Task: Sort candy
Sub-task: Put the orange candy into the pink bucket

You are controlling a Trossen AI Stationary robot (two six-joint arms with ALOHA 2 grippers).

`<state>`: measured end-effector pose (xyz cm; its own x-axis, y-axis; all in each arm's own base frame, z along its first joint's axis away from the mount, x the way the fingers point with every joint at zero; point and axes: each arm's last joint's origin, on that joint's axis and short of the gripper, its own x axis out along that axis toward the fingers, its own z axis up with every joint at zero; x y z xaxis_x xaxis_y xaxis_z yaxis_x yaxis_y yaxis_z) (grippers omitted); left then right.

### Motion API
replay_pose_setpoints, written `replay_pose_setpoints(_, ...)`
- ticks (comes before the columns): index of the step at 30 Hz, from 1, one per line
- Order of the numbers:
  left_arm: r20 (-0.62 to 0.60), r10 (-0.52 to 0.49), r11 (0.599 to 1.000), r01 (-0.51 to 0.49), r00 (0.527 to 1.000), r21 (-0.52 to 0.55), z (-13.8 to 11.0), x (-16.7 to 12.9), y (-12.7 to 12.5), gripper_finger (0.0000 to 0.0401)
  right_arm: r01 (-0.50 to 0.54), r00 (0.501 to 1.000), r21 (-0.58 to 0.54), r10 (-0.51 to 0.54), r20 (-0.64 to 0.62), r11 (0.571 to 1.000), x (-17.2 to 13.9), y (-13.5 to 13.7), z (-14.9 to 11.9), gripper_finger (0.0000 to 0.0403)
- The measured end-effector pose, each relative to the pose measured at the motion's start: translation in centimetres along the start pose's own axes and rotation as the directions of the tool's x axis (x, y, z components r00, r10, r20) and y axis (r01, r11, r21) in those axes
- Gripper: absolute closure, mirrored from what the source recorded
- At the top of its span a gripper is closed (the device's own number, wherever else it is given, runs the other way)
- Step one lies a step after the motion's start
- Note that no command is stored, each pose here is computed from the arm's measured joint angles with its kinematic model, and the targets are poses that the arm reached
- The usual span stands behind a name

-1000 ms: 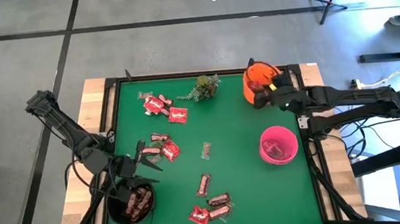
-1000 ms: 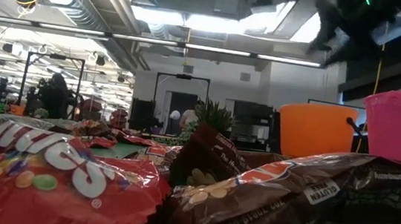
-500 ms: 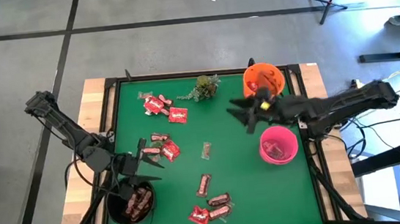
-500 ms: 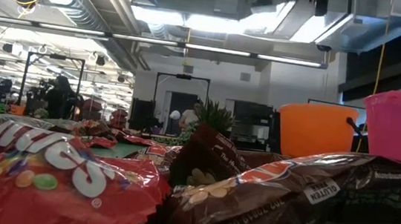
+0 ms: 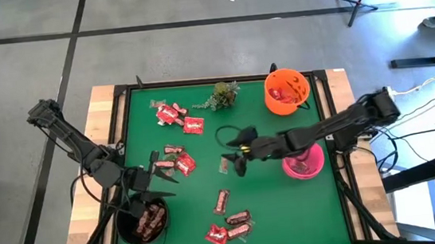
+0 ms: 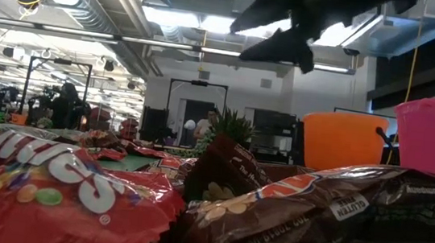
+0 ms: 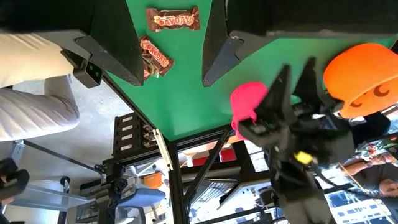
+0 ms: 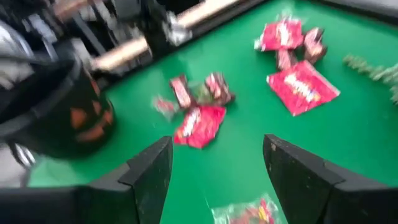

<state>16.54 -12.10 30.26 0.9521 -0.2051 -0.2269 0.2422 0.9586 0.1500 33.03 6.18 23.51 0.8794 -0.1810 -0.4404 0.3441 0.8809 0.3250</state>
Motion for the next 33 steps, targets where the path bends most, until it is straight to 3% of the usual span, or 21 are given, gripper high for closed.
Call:
replay_pose_setpoints(5,-0.006,-0.001,1.000,0.001,1.000,-0.001,-0.1,0.0,0.0,0.0248,0.077,0.989,-0.109,-0.090,-0.119,0.991,2.0,0.6,-0.5,0.0155)
replay_pose_setpoints(12,-0.011,-0.002,1.000,0.002,1.000,0.000,-0.1,0.0,0.0,0.0248,0.174,0.953,-0.131,-0.200,-0.228,0.976,4.3,0.7,-1.9,0.0155)
replay_pose_setpoints(22,-0.016,-0.013,1.000,0.013,1.000,0.001,-0.2,0.0,0.0,0.0248,0.216,0.914,-0.158,-0.256,-0.314,0.964,8.3,-0.1,-5.0,0.0155)
replay_pose_setpoints(33,-0.018,-0.013,1.000,0.013,1.000,0.002,-0.2,0.0,0.0,0.0248,0.265,0.860,-0.186,-0.319,-0.398,0.946,9.0,-1.2,-6.8,0.0164)
